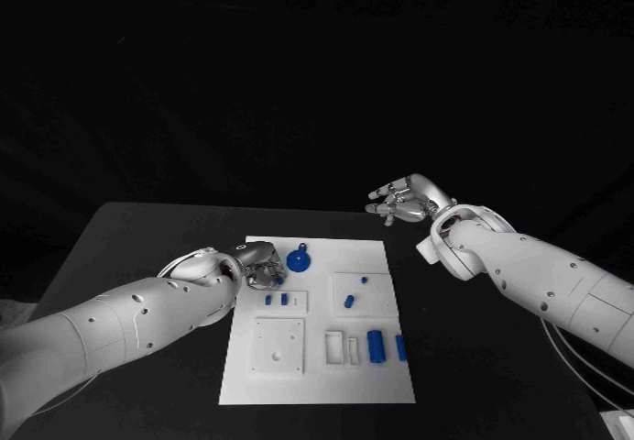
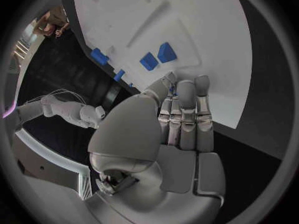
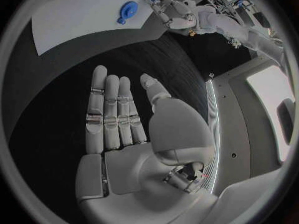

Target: Assemble the parts on the task board

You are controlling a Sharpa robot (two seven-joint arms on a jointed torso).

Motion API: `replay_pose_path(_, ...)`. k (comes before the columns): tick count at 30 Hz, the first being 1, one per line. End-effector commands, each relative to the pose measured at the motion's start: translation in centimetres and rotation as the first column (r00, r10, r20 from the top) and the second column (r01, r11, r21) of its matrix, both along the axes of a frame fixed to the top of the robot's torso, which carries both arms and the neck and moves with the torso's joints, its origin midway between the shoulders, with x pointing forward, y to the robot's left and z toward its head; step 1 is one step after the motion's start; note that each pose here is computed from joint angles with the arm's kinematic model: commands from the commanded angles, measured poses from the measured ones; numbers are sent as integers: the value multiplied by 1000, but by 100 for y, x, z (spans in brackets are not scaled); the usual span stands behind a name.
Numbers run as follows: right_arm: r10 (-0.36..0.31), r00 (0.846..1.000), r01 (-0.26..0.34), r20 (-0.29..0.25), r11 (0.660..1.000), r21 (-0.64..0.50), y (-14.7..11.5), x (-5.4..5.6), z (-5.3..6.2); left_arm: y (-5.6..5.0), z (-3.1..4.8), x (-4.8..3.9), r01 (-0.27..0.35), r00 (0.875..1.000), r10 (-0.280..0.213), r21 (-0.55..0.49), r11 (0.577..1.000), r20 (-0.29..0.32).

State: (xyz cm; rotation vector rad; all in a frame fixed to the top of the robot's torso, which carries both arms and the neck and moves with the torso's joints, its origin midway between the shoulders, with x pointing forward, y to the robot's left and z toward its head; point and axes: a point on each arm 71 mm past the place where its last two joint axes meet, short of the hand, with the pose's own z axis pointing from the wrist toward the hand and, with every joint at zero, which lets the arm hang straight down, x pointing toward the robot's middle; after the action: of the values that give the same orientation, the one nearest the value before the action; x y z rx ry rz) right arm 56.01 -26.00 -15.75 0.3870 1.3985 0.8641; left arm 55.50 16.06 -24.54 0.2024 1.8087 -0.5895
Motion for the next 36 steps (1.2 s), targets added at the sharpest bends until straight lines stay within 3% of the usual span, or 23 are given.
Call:
replay_pose_path(1,11,1000,-11,3,1000,0,8,-4,4,-36,-33,-14,8,1000,-7,28,1000,-31)
replay_pose_path(15,11,1000,-11,3,1000,1,8,-1,1,-10,-70,-18,3,998,1,74,997,-66)
replay_pose_path(36,9,1000,-9,3,1000,1,-3,2,-3,86,-20,11,-25,1000,25,40,999,1)
